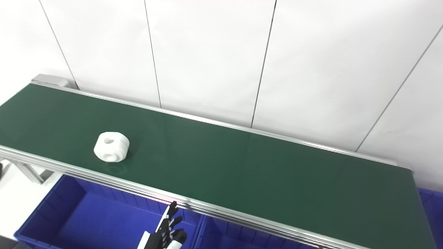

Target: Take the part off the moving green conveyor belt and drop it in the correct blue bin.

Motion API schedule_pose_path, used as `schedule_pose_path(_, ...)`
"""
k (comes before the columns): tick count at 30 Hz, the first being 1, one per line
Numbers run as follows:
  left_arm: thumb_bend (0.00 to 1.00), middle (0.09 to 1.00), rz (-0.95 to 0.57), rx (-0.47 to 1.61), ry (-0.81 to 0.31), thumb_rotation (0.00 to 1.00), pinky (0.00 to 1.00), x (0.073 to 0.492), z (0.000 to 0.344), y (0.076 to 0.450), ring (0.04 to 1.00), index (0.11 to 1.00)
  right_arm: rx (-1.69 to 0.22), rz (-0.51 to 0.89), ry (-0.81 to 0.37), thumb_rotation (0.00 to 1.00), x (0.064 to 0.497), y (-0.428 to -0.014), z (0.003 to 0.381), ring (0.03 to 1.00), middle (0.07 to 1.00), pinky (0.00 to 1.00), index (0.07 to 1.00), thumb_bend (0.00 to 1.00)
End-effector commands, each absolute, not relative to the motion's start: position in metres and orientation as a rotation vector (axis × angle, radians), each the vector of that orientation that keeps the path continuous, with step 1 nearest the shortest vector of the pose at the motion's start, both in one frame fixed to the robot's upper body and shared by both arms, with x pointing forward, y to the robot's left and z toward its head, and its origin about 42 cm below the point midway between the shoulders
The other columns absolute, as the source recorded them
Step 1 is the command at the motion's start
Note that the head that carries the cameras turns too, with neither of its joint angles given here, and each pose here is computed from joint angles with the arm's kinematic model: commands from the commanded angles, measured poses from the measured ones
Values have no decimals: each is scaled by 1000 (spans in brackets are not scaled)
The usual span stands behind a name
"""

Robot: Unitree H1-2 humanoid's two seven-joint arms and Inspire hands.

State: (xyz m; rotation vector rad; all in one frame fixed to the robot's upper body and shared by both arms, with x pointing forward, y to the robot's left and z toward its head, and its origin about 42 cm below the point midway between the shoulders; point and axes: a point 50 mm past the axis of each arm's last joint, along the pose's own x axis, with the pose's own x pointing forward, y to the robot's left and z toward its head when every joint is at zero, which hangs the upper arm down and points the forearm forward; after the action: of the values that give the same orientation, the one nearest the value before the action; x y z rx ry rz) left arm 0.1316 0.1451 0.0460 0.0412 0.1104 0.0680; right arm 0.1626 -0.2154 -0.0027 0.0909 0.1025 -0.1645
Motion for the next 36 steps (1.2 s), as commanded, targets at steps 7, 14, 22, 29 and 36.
schedule_pose_path(7, 826, 846, -21, 225, -412, 554, 736, 152, 134, 150, 822, 845, 107, -155, 12, 1000, 174, -201, 8, 932, 1000, 963, 1000, 416)
schedule_pose_path(14, 857, 804, -83, 741, -629, 594, 689, 218, 190, 221, 760, 805, 119, -150, 8, 1000, 179, -196, 9, 933, 1000, 962, 1000, 443)
schedule_pose_path(22, 833, 800, -105, 1100, -578, 433, 800, 303, 215, 273, 783, 794, 119, -151, 13, 1000, 183, -197, 6, 918, 1000, 969, 1000, 447)
schedule_pose_path(29, 866, 799, -119, 1237, -468, 369, 806, 361, 205, 315, 790, 778, 113, -139, 17, 1000, 183, -196, 5, 918, 1000, 957, 1000, 481)
schedule_pose_path(36, 852, 847, -171, 1247, -300, 366, 834, 392, 175, 344, 828, 810, 119, -140, 16, 1000, 183, -195, 5, 914, 1000, 955, 1000, 481)
